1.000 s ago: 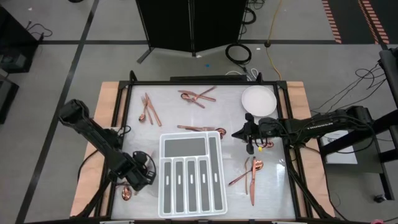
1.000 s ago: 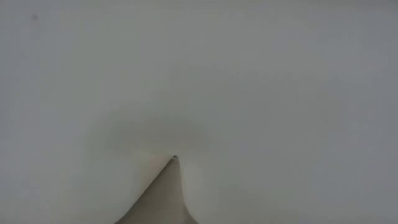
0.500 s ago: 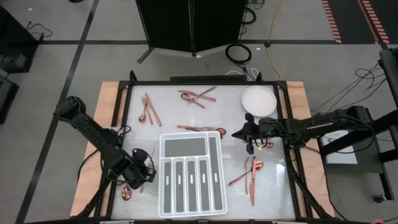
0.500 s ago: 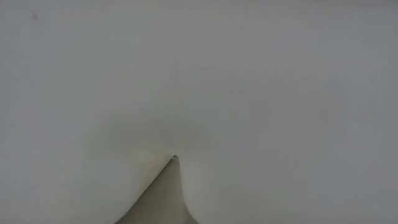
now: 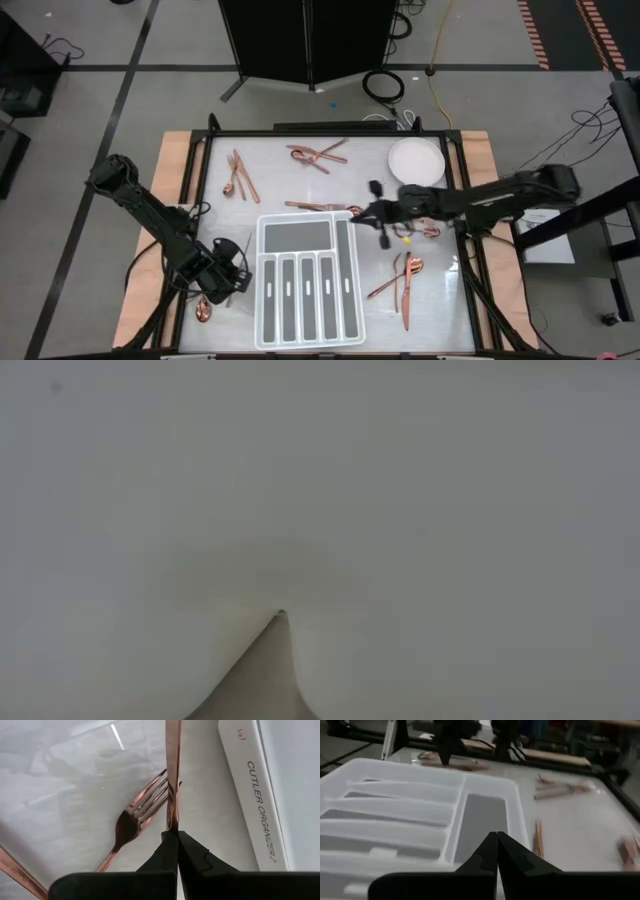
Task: Sort silverware
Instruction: Put the knife into the silverware tray
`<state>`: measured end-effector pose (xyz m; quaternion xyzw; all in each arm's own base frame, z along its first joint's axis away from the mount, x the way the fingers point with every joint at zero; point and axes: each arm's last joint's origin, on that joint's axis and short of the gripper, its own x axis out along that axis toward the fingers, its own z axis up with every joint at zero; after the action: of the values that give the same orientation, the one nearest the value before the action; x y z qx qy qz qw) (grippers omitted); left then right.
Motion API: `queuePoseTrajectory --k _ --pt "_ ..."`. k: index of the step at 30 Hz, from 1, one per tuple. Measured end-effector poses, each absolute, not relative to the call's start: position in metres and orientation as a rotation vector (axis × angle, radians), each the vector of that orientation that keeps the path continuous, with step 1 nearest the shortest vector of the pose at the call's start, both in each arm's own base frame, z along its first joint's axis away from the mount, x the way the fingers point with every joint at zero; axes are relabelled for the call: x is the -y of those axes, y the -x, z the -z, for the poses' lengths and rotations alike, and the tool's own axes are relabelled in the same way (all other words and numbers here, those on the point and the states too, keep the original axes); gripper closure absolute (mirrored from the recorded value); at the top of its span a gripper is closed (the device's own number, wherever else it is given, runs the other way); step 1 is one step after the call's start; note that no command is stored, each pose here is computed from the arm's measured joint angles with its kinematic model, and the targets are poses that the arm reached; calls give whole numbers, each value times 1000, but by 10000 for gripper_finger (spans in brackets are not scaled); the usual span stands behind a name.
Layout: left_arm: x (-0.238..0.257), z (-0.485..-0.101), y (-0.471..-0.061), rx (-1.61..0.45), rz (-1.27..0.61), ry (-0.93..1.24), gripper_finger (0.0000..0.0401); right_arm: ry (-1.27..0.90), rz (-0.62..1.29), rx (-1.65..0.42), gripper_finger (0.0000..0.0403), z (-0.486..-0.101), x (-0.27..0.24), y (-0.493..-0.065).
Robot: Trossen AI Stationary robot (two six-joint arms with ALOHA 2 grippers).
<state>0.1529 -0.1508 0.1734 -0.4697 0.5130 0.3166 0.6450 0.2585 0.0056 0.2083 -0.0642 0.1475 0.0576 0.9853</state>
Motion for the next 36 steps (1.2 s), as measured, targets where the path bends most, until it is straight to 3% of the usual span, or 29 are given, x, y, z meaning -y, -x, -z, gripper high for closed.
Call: queuePoseTrajectory --k 9,14,19,28,36 --pt "150 -174 -154 -1153 -639 956 400 144 -450 -219 383 -208 10 -366" --pt "150 -174 -154 -1155 -603 899 401 134 -421 -231 363 -194 30 -411" --pt "148 -175 -153 -1134 -594 844 401 135 -240 -271 349 -183 50 -450" --pt "147 -179 -154 -1112 -500 740 401 75 -492 -317 337 -162 45 -479" --pt "147 -179 -154 -1132 -464 696 401 45 -597 -277 259 -163 45 -482"
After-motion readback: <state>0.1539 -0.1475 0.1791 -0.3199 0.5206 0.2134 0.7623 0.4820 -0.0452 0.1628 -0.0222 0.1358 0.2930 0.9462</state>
